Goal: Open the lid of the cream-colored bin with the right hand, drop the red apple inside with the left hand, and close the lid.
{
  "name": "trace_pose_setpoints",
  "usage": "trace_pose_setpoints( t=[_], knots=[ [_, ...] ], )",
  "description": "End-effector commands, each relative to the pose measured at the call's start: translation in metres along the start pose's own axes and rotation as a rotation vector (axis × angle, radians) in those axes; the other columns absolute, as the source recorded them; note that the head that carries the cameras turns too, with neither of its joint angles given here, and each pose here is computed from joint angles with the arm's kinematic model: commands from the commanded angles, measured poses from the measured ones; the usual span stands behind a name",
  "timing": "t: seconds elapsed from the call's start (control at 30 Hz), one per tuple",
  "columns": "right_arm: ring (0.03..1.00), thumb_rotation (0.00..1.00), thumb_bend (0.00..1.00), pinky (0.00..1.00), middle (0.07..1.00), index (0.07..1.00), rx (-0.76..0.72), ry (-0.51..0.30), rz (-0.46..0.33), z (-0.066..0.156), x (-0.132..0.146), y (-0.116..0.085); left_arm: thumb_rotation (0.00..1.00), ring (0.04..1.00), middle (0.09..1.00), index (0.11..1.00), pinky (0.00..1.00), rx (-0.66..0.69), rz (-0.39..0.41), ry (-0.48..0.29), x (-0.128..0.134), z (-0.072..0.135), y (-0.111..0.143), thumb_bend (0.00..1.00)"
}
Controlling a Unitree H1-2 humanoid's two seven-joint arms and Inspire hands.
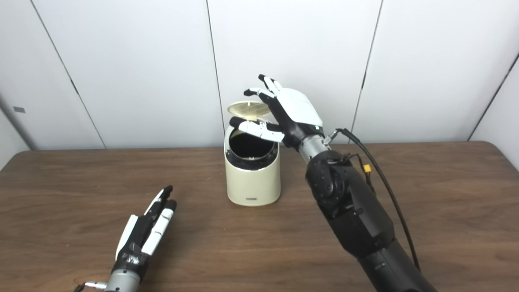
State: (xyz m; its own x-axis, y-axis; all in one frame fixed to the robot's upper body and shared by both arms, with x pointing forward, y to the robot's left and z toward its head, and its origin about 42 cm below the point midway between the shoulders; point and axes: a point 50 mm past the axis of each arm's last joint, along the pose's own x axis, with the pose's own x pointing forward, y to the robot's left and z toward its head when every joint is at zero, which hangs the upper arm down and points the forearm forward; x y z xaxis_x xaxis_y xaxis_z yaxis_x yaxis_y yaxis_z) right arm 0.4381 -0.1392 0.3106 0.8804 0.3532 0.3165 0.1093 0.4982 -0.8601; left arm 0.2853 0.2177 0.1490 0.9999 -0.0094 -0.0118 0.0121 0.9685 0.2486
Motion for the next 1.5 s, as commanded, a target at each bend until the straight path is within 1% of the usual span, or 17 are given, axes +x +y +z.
trace_pose_setpoints(
  t=[0.0, 0.1, 0.2, 0.3, 0.4, 0.53, 0.6, 0.77, 0.87, 1.0, 1.1, 1.2, 1.37, 1.4, 1.47],
  knots=[
    [1.0, 0.98, 0.59, 1.0, 1.0, 0.796, -0.055, -0.026, -0.046, 0.008, 0.002, -0.02, 0.89, 1.0, 1.0, 0.984, 1.0, -0.004, 0.017, -0.077, 0.008, 0.012, 0.002, 0.6],
    [1.0, 0.98, 0.59, 1.0, 1.0, 0.785, -0.071, -0.015, -0.037, 0.005, -0.005, -0.02, 0.88, 1.0, 1.0, 0.983, 1.0, -0.001, 0.024, -0.085, 0.008, 0.012, 0.002, 0.58],
    [1.0, 1.0, 0.6, 1.0, 0.994, 0.787, -0.074, -0.011, -0.03, 0.002, -0.01, -0.02, 0.88, 1.0, 1.0, 0.972, 1.0, -0.008, 0.043, -0.092, 0.007, 0.013, 0.001, 0.59],
    [1.0, 1.0, 0.61, 0.98, 0.991, 0.793, -0.077, -0.009, -0.02, 0.001, -0.016, -0.02, 0.85, 1.0, 1.0, 0.953, 1.0, -0.019, 0.061, -0.112, 0.007, 0.012, 0.001, 0.55],
    [1.0, 0.98, 0.61, 0.98, 0.983, 0.789, -0.084, -0.006, -0.016, -0.001, -0.022, -0.02, 0.85, 1.0, 1.0, 0.947, 0.99, -0.022, 0.072, -0.123, 0.007, 0.012, 0.001, 0.55],
    [1.0, 0.97, 0.6, 0.99, 0.98, 0.789, -0.102, -0.006, -0.004, -0.002, -0.03, -0.019, 0.85, 1.0, 1.0, 0.94, 1.0, -0.024, 0.079, -0.123, 0.007, 0.012, 0.0, 0.56],
    [1.0, 0.97, 0.59, 0.97, 0.978, 0.789, -0.12, -0.013, 0.005, -0.002, -0.035, -0.018, 0.86, 1.0, 0.996, 0.939, 1.0, -0.017, 0.081, -0.131, 0.006, 0.013, 0.001, 0.55],
    [1.0, 0.97, 0.59, 0.99, 0.976, 0.797, -0.134, -0.015, 0.029, -0.002, -0.044, -0.013, 0.85, 1.0, 0.993, 0.936, 0.99, -0.024, 0.083, -0.135, 0.007, 0.014, 0.001, 0.54],
    [1.0, 0.96, 0.59, 0.99, 0.972, 0.801, -0.142, -0.021, 0.048, -0.002, -0.047, -0.005, 0.84, 1.0, 0.993, 0.937, 0.99, -0.02, 0.083, -0.132, 0.008, 0.014, 0.002, 0.55],
    [1.0, 0.96, 0.58, 1.0, 0.963, 0.802, -0.182, -0.05, 0.069, 0.0, -0.053, 0.002, 0.83, 1.0, 0.993, 0.933, 1.0, -0.027, 0.083, -0.128, 0.009, 0.017, 0.001, 0.56],
    [1.0, 0.95, 0.57, 1.0, 0.954, 0.797, -0.261, -0.082, 0.079, 0.0, -0.056, 0.005, 0.85, 1.0, 0.997, 0.933, 1.0, -0.023, 0.081, -0.123, 0.008, 0.021, 0.001, 0.56],
    [1.0, 0.96, 0.58, 1.0, 0.958, 0.794, -0.329, -0.1, 0.09, 0.001, -0.058, 0.006, 0.84, 1.0, 1.0, 0.928, 1.0, -0.042, 0.079, -0.13, 0.008, 0.025, 0.001, 0.57],
    [1.0, 0.96, 0.59, 1.0, 0.969, 0.796, -0.365, -0.115, 0.102, 0.004, -0.058, 0.008, 0.82, 1.0, 0.997, 0.929, 1.0, -0.048, 0.073, -0.129, 0.008, 0.028, 0.0, 0.56],
    [1.0, 0.95, 0.59, 1.0, 0.967, 0.794, -0.368, -0.118, 0.102, 0.005, -0.058, 0.009, 0.83, 1.0, 0.998, 0.932, 1.0, -0.044, 0.072, -0.13, 0.008, 0.029, 0.0, 0.57],
    [1.0, 0.95, 0.6, 1.0, 0.966, 0.795, -0.376, -0.127, 0.106, 0.006, -0.058, 0.01, 0.83, 1.0, 0.995, 0.93, 1.0, -0.039, 0.076, -0.13, 0.007, 0.029, 0.0, 0.58]
  ],
)
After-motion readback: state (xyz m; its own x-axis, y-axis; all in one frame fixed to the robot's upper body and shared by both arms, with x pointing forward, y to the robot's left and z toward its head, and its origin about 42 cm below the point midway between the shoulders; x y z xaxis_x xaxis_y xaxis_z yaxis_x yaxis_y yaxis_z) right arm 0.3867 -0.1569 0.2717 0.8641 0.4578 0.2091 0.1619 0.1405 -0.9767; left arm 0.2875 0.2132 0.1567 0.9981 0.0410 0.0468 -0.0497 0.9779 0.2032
